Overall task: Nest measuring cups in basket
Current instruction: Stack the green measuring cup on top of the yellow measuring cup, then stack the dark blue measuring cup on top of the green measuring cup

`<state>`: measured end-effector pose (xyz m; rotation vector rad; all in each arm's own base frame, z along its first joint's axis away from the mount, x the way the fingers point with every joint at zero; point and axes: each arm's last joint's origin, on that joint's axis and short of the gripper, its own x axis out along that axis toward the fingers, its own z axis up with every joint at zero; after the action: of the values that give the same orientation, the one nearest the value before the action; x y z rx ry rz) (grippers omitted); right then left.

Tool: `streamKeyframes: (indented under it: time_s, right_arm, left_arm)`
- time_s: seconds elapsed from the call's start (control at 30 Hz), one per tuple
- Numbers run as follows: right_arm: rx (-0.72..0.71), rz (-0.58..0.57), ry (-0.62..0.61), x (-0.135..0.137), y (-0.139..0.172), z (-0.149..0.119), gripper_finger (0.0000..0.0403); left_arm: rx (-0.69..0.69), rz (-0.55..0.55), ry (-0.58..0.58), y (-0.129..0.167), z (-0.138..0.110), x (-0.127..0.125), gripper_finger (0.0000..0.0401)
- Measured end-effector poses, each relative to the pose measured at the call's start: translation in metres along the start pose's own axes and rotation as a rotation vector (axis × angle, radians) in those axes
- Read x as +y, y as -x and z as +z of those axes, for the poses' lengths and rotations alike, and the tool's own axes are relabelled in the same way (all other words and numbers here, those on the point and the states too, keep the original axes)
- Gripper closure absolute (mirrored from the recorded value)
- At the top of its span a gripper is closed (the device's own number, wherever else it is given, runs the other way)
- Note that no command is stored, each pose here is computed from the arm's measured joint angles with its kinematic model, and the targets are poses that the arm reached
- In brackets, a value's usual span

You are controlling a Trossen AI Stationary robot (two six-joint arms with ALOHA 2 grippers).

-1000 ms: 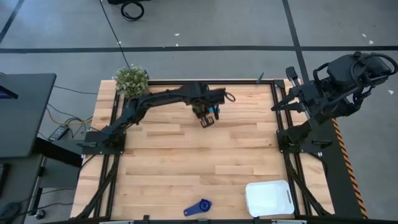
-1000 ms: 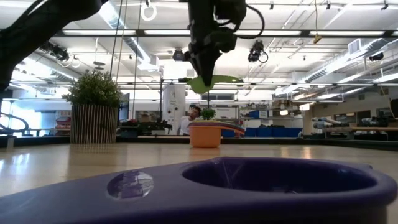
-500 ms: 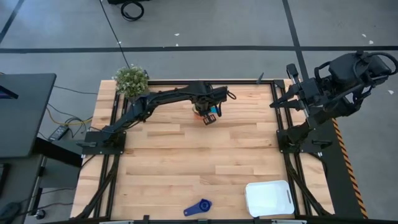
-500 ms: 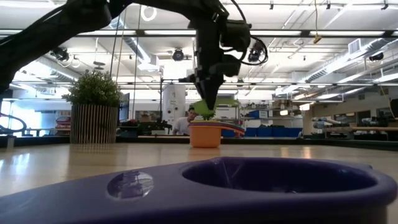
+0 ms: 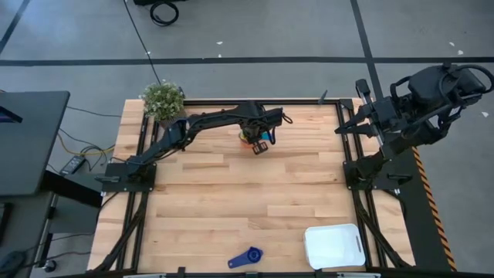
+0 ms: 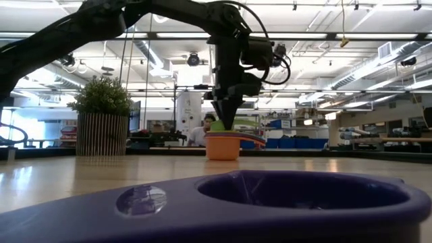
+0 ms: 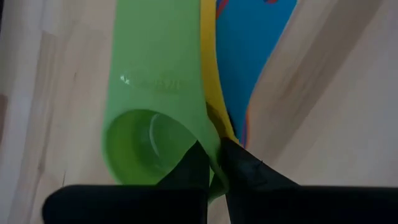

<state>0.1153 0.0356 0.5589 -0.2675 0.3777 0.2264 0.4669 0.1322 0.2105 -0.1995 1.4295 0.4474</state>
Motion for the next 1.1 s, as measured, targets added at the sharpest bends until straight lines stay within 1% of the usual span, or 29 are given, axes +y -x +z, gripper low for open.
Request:
streamKeyframes:
  time_s: [0.1, 0.3, 0.4, 0.63, 0.83, 1.1]
  right_arm:
    - [0.000, 0.000, 0.000, 0.000, 0.000, 0.000, 0.0394]
    - [0.000, 0.000, 0.000, 0.000, 0.000, 0.000, 0.0394]
    - [0.000, 0.000, 0.001, 0.000, 0.000, 0.000, 0.0394]
    - [0.001, 0.001, 0.001, 0.000, 0.000, 0.000, 0.0394]
    - [0.002, 0.001, 0.002, 0.000, 0.000, 0.000, 0.0394]
    - [0.005, 0.001, 0.002, 0.000, 0.000, -0.001, 0.0394]
  left_arm:
    - [-0.012, -0.002, 0.002, 0.000, 0.001, 0.000, 0.0372]
    - [-0.013, -0.003, 0.005, 0.001, 0.001, -0.002, 0.0300]
    - [-0.011, -0.007, 0.019, 0.004, -0.001, -0.004, 0.0279]
    - [-0.040, -0.031, 0.008, 0.026, -0.005, -0.009, 0.0276]
    - [-0.107, -0.048, 0.005, 0.052, -0.009, -0.011, 0.0276]
    - [-0.189, -0.086, 0.088, 0.096, -0.022, -0.015, 0.0276]
